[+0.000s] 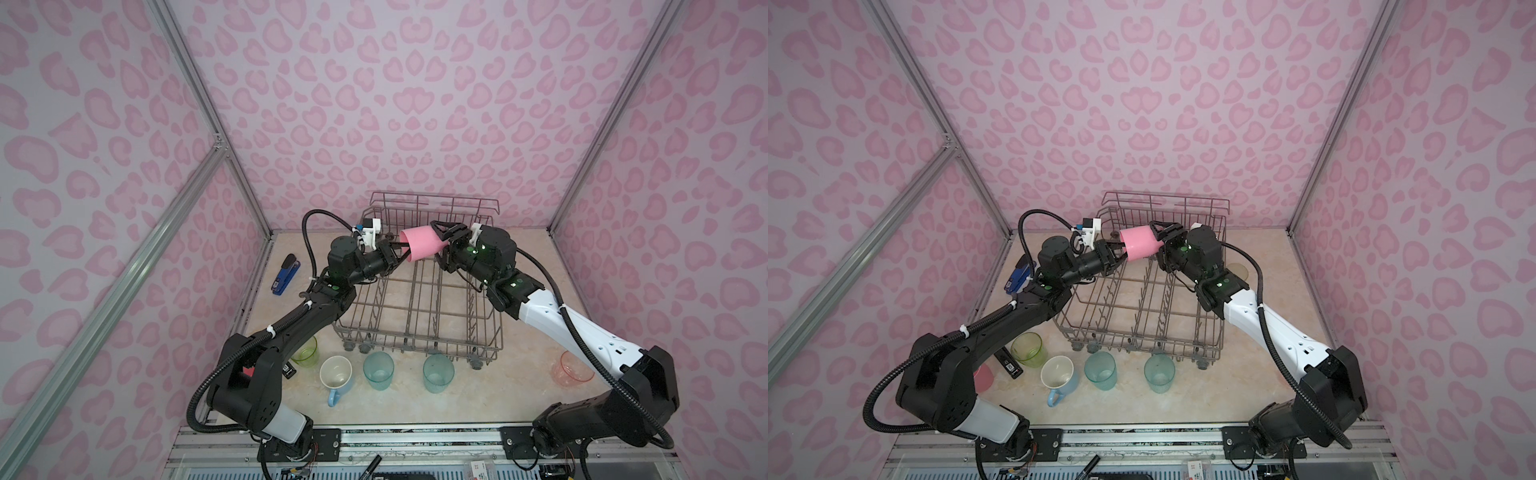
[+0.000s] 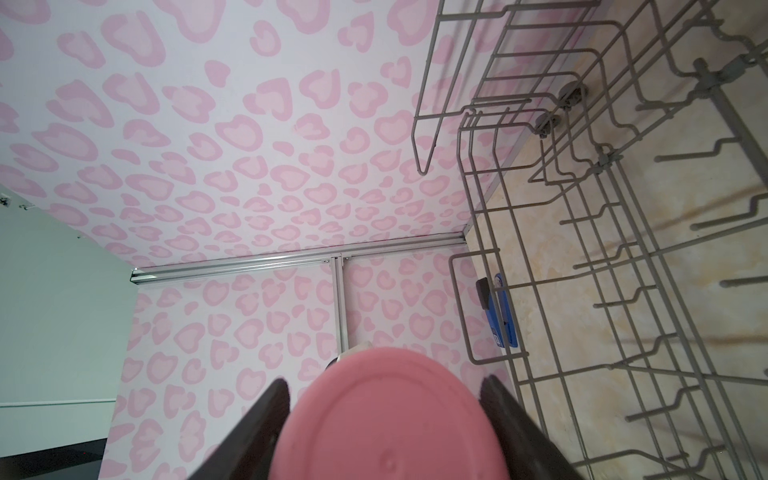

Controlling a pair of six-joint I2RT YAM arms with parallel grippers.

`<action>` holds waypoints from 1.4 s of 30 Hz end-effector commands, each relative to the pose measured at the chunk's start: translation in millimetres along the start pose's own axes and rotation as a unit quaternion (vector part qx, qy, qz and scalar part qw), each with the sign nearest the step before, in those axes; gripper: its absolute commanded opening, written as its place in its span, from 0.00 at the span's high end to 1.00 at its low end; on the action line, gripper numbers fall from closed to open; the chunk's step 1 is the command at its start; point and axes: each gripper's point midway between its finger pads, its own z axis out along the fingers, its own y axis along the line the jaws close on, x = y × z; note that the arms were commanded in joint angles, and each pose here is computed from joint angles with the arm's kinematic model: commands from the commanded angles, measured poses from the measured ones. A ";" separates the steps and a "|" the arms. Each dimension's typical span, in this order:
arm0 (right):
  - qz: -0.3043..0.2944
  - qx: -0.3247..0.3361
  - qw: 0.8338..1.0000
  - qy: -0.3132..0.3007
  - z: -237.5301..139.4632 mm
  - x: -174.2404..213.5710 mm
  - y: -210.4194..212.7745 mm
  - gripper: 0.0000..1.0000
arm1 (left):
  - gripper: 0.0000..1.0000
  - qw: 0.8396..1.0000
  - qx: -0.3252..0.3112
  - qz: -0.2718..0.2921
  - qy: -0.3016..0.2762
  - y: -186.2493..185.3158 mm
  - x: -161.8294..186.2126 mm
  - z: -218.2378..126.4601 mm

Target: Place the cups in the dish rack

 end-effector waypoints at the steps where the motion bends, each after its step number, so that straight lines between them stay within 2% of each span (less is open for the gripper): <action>1: -0.010 -0.014 1.000 -0.015 -2.7 -4.0 5.5 0.41 | 0.87 1.000 0.008 0.023 -0.005 -5.2 -4.0 0.5; 9: -0.033 -0.011 0.999 -0.037 -5.6 -8.5 4.9 0.43 | 0.52 0.999 -0.020 0.031 0.003 1.6 2.0 -7.2; 16: -0.087 0.004 0.994 -0.060 -7.4 -16.1 5.3 0.44 | 0.39 0.995 -0.090 0.042 0.019 16.8 5.7 -17.3; 19: -0.110 0.017 0.991 -0.072 -8.8 -20.2 2.6 0.45 | 0.34 0.987 -0.148 0.054 0.028 27.4 6.4 -29.1; 24: -0.164 0.042 0.980 -0.100 -15.2 -31.9 -2.4 0.45 | 0.18 0.967 -0.230 0.100 0.046 35.7 -3.8 -54.3; 29: -0.247 0.085 0.953 -0.157 -30.4 -54.0 -2.9 0.44 | 0.12 0.937 -0.316 0.137 0.062 49.2 -23.6 -83.6; 37: -0.362 0.149 0.897 -0.207 -36.1 -77.9 -2.3 0.44 | 0.08 0.867 -0.439 0.231 0.053 72.6 -39.9 -127.2; 42: -0.434 0.193 0.851 -0.226 -25.4 -88.3 -5.5 0.44 | 0.06 0.852 -0.449 0.265 0.052 83.1 -34.0 -137.7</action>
